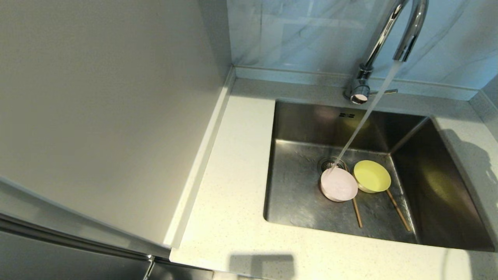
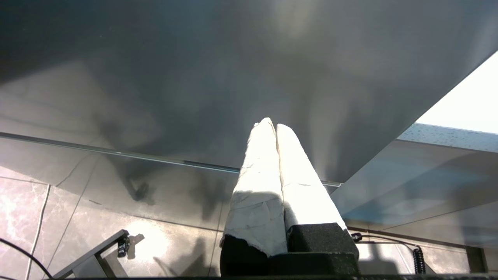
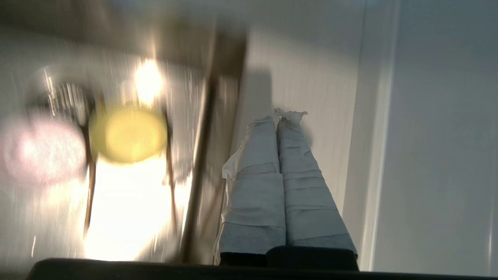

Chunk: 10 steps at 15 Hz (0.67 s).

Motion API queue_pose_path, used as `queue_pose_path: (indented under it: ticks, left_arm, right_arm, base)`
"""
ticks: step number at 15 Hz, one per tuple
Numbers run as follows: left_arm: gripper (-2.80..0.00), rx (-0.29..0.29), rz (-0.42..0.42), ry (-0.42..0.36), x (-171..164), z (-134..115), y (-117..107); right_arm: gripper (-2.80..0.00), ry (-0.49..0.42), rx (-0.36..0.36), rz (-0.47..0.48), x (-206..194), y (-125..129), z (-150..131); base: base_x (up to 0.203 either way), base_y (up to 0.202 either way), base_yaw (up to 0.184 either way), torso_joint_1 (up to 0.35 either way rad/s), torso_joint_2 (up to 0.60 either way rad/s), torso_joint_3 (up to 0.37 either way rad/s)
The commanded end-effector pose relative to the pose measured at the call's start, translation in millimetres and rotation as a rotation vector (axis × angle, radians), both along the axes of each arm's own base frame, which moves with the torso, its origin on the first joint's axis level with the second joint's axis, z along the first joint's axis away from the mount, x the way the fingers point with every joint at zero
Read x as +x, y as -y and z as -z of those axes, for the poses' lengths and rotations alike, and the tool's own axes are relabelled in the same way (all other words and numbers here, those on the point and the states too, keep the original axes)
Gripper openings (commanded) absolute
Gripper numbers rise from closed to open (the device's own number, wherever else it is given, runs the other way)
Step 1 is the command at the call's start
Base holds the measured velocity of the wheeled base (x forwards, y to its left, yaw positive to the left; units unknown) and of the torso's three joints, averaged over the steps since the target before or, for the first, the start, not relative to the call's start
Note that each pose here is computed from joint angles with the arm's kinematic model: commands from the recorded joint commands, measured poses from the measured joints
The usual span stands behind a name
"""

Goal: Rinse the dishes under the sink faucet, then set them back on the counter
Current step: Wait for the water to rinse the bowl

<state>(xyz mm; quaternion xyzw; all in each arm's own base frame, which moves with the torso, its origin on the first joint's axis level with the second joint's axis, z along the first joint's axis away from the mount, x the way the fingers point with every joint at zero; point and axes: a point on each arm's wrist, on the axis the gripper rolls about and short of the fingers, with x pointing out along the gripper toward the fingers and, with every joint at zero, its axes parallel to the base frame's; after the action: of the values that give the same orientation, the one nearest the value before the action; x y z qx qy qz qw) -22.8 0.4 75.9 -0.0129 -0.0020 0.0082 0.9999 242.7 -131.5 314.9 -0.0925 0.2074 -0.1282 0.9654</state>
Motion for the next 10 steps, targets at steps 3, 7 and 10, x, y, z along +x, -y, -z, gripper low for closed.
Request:
queue_pose_path:
  ticks: [3, 7, 10]
  left_arm:
    - [-2.8, 0.0, 0.0, 0.004, -0.2, 0.0, 0.0]
    - [-2.8, 0.0, 0.0, 0.004, -0.2, 0.0, 0.0]
    - [-2.8, 0.0, 0.0, 0.004, -0.2, 0.0, 0.0]
  right_arm:
    - [-2.8, -0.016, 0.072, 0.069, -103.0, -54.3, 10.5]
    - [-2.8, 0.099, 0.137, -0.035, -162.3, -101.7, 36.3]
    - [-2.8, 0.235, 0.136, -0.1, -201.2, -121.2, 73.1]
  base:
    - [0.0, 0.0, 0.0, 0.0, 0.0, 0.0]
    - [0.0, 0.0, 0.0, 0.0, 0.0, 0.0]
    - [0.0, 0.0, 0.0, 0.0, 0.0, 0.0]
